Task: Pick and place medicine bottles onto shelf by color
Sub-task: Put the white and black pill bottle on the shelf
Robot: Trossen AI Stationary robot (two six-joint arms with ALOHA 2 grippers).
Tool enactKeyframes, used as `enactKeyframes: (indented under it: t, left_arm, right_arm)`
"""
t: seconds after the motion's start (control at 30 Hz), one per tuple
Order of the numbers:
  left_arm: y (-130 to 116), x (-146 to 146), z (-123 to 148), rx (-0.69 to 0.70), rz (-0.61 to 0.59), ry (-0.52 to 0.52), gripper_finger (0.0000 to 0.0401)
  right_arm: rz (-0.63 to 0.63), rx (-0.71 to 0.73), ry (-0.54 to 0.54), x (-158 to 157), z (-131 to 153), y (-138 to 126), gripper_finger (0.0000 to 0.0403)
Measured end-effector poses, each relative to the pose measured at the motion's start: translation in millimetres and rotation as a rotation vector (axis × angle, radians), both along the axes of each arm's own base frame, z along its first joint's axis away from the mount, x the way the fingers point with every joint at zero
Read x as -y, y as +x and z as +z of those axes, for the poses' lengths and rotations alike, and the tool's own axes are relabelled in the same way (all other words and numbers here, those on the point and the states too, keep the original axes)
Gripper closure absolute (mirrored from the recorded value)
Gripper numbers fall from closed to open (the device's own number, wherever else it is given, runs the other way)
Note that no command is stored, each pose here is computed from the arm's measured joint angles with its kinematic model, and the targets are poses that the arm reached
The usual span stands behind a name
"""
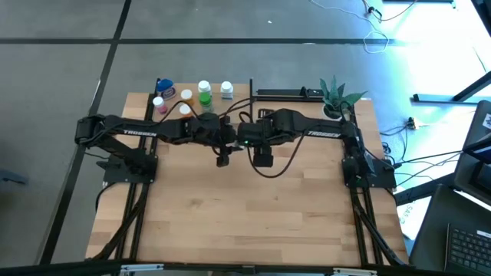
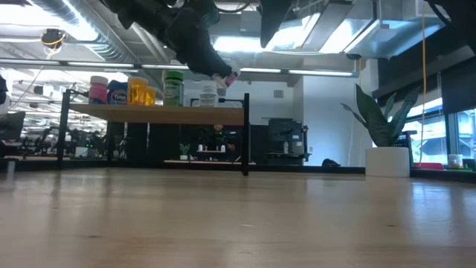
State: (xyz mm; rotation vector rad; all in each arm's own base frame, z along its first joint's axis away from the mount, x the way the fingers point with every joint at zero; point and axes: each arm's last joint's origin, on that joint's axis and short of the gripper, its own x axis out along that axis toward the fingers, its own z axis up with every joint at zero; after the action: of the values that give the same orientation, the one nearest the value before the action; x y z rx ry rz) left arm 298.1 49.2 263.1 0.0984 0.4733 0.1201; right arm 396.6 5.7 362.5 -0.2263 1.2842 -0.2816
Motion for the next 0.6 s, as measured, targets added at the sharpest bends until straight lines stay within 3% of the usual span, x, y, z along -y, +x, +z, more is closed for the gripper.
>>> enactKeyframes:
  t: [0.13,0.6]
  left_arm:
    - [-4,-4,3,0.003,0.025,-0.006,0.0269]
    - [-10,-22,16,0.094,0.291,0.052,0.0269]
  right_arm:
    - [-0.017,0.030,0.006,0,9,-7,0.0178]
    - [-0.061,0.119,0.025,0,35,-26,0.0178]
